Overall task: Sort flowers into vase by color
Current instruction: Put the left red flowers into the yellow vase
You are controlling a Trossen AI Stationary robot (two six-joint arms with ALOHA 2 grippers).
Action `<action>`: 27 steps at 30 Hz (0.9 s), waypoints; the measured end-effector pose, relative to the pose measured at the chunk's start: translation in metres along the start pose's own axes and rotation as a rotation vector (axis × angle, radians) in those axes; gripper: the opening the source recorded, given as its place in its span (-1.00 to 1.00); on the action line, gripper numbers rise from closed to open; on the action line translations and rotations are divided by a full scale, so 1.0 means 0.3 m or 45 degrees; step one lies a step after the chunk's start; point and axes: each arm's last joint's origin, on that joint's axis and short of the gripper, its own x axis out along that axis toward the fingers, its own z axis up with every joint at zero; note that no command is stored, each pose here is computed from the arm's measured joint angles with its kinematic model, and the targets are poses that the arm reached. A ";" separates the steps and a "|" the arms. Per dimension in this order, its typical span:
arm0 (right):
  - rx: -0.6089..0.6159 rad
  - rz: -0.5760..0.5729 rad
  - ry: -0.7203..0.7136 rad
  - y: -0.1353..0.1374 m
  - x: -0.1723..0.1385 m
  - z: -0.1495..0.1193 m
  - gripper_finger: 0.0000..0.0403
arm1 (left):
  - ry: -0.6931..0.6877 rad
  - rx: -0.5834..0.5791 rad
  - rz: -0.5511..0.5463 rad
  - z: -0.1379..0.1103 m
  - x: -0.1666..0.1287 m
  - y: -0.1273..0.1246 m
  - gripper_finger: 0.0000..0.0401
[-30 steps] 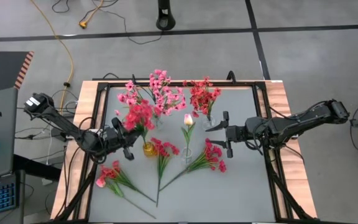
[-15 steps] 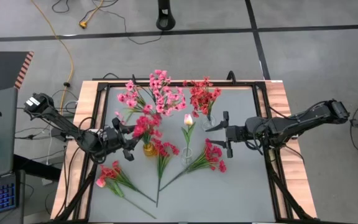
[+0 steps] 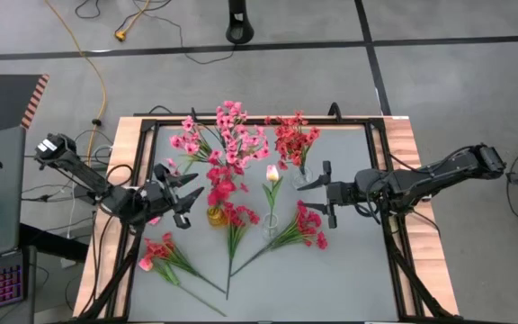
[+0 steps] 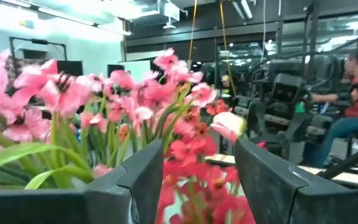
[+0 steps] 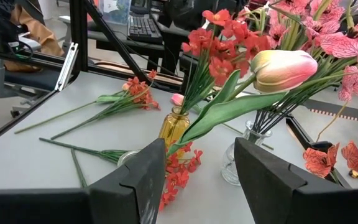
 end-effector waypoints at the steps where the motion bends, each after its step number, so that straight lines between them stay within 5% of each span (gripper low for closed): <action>1: 0.000 0.000 0.001 0.000 0.000 0.000 0.08 | -0.003 -0.008 -0.008 0.005 -0.003 -0.001 -0.08; 14: -0.001 0.001 0.003 0.000 0.000 -0.001 0.08 | 0.131 -0.004 -0.235 0.051 -0.018 -0.087 -0.08; 27: -0.001 0.002 0.007 0.000 0.000 -0.002 0.08 | 0.467 0.002 -0.275 0.067 0.041 -0.289 -0.08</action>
